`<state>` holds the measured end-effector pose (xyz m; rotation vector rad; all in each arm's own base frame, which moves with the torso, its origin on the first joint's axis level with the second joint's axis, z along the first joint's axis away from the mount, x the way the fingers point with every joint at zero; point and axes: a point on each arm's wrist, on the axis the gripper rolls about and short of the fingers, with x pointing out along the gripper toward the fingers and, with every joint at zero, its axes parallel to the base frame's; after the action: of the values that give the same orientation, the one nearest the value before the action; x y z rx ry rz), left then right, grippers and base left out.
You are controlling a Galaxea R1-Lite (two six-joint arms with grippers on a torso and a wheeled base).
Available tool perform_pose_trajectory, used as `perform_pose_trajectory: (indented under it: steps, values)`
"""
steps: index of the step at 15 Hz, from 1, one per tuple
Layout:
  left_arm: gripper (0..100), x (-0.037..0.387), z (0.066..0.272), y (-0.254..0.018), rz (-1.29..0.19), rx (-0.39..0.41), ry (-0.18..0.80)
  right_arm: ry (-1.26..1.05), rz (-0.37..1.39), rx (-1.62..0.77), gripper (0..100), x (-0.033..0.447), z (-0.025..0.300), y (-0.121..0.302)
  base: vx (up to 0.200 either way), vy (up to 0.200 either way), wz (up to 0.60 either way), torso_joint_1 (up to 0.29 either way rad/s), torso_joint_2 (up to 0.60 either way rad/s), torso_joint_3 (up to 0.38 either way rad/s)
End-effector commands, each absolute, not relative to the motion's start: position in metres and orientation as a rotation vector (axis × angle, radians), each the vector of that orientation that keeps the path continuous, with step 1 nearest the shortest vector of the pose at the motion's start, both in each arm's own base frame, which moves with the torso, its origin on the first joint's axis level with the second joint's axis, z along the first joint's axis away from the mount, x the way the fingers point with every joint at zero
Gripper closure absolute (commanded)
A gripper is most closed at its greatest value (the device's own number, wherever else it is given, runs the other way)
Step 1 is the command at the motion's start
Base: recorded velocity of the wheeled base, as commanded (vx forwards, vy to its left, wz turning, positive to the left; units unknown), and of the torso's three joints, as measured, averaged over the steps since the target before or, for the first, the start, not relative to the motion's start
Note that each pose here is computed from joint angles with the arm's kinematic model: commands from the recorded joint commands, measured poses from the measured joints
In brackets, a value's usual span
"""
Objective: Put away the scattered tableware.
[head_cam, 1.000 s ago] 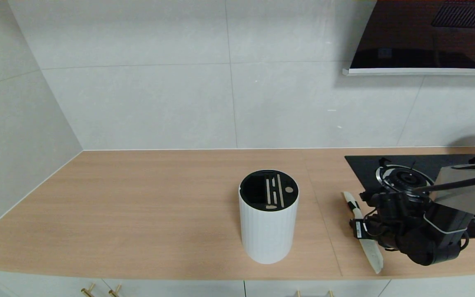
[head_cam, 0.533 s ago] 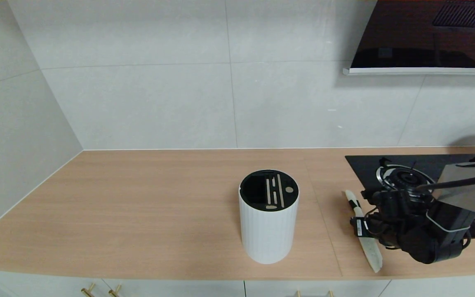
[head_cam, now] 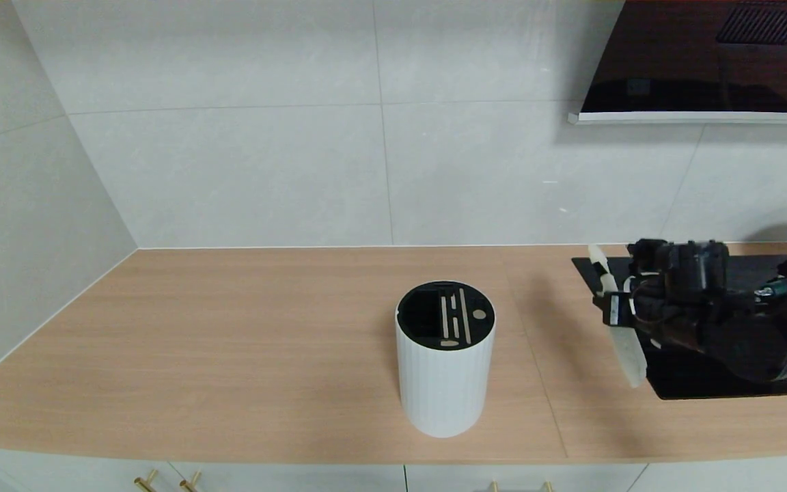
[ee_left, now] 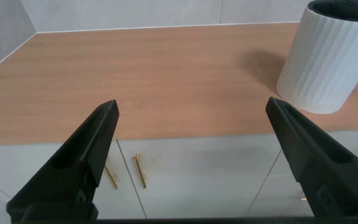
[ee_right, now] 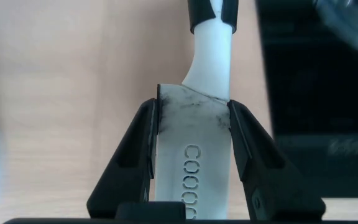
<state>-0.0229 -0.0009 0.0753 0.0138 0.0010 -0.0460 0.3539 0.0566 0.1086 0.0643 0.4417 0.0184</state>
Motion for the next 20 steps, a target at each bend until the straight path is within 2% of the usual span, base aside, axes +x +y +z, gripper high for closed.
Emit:
perform_pose_trajectory:
  steps: [1,7,12,14,15,17,18,20]
  values:
    - [0,-0.023,0.075,-0.001,-0.046,0.014,0.001,0.225,0.102,0.089,100,0.343,0.205,0.077,0.000,0.000,0.00,0.000,0.00,0.000]
    - [0,-0.023,0.075,-0.001,-0.046,0.018,0.003,0.035,0.350,0.120,100,0.274,0.273,0.136,0.000,0.000,0.00,0.000,0.00,0.000]
    - [0,-0.023,0.078,-0.001,-0.069,0.034,-0.001,0.052,0.497,0.117,100,0.230,0.269,0.162,0.000,0.000,0.00,0.000,0.00,0.000]
    - [0,-0.028,0.115,-0.004,-0.199,0.029,-0.054,0.079,0.555,0.103,100,0.218,0.261,0.178,0.000,0.000,0.00,0.000,0.00,0.000]
    - [0,-0.024,0.150,-0.005,-0.264,0.009,-0.049,0.090,0.572,0.097,100,0.213,0.258,0.184,0.000,0.000,0.00,0.000,0.00,0.000]
    - [0,0.003,0.201,-0.008,-0.400,-0.042,0.022,0.108,0.609,0.090,100,0.208,0.253,0.194,0.000,0.000,0.00,0.000,0.00,0.000]
    - [0,0.029,0.223,-0.011,-0.481,-0.067,0.089,0.122,0.622,0.086,100,0.208,0.249,0.200,0.000,0.000,0.00,0.000,0.00,0.000]
    - [0,0.080,0.246,-0.020,-0.639,-0.094,0.210,0.136,0.639,0.081,100,0.208,0.245,0.208,0.000,0.000,0.00,0.000,0.00,0.000]
